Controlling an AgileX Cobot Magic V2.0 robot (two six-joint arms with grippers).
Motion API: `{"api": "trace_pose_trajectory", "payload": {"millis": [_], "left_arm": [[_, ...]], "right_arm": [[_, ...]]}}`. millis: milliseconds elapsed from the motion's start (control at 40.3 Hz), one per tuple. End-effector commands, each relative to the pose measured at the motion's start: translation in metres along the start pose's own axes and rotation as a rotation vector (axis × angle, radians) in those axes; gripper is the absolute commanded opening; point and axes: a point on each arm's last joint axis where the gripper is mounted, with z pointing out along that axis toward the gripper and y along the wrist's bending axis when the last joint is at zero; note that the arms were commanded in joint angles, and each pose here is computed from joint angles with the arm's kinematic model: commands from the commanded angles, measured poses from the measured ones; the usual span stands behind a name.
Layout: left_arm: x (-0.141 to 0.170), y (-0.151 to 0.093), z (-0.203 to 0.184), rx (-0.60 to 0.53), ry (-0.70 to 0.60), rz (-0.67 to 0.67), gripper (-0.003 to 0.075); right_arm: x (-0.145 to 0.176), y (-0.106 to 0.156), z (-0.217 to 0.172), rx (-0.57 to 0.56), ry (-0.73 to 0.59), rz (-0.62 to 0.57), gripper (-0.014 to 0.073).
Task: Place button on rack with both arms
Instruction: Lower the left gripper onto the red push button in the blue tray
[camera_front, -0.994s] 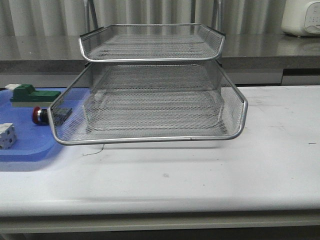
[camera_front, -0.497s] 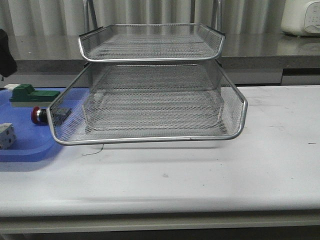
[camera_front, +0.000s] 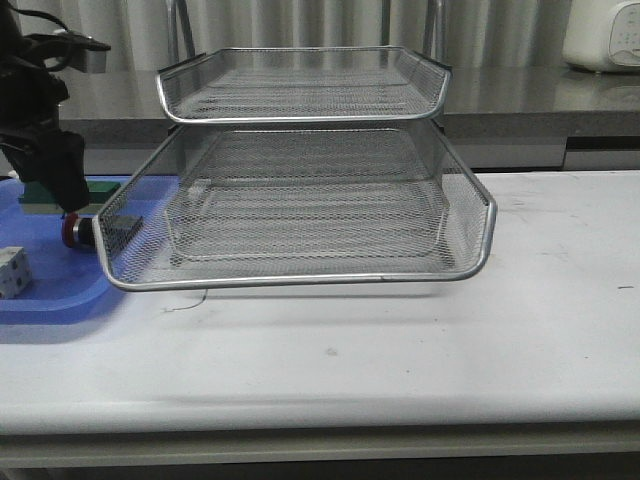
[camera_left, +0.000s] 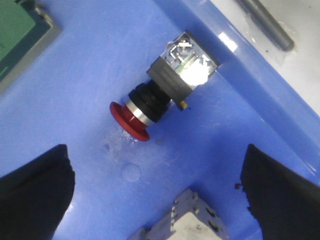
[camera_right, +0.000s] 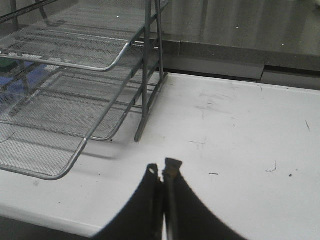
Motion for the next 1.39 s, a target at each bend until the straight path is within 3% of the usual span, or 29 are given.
{"api": "trace_pose_trajectory", "payload": {"millis": [0, 522, 894, 969, 1217, 1366], "left_arm": [[-0.012, 0.006, -0.021, -0.022, -0.053, 0.002, 0.064], [-0.047, 0.007, 0.025, -0.011, -0.047, 0.068, 0.064], [-0.048, 0.005, 0.033, 0.001, -0.035, 0.074, 0.0628], [-0.047, 0.005, 0.033, 0.006, -0.03, 0.074, 0.0574], [-0.046, 0.005, 0.033, 0.01, -0.026, 0.072, 0.0292], [-0.046, 0.005, 0.033, 0.01, -0.026, 0.072, 0.0202]], "right_arm": [[-0.016, -0.001, -0.003, 0.012, -0.103, 0.004, -0.006], [-0.016, -0.001, -0.003, 0.012, -0.103, 0.004, -0.006], [-0.016, -0.001, -0.003, 0.012, -0.103, 0.004, -0.006], [-0.016, -0.001, -0.003, 0.012, -0.103, 0.004, -0.006], [-0.016, -0.001, -0.003, 0.012, -0.103, 0.004, -0.006], [-0.016, -0.001, -0.003, 0.012, -0.103, 0.004, -0.006]]}}
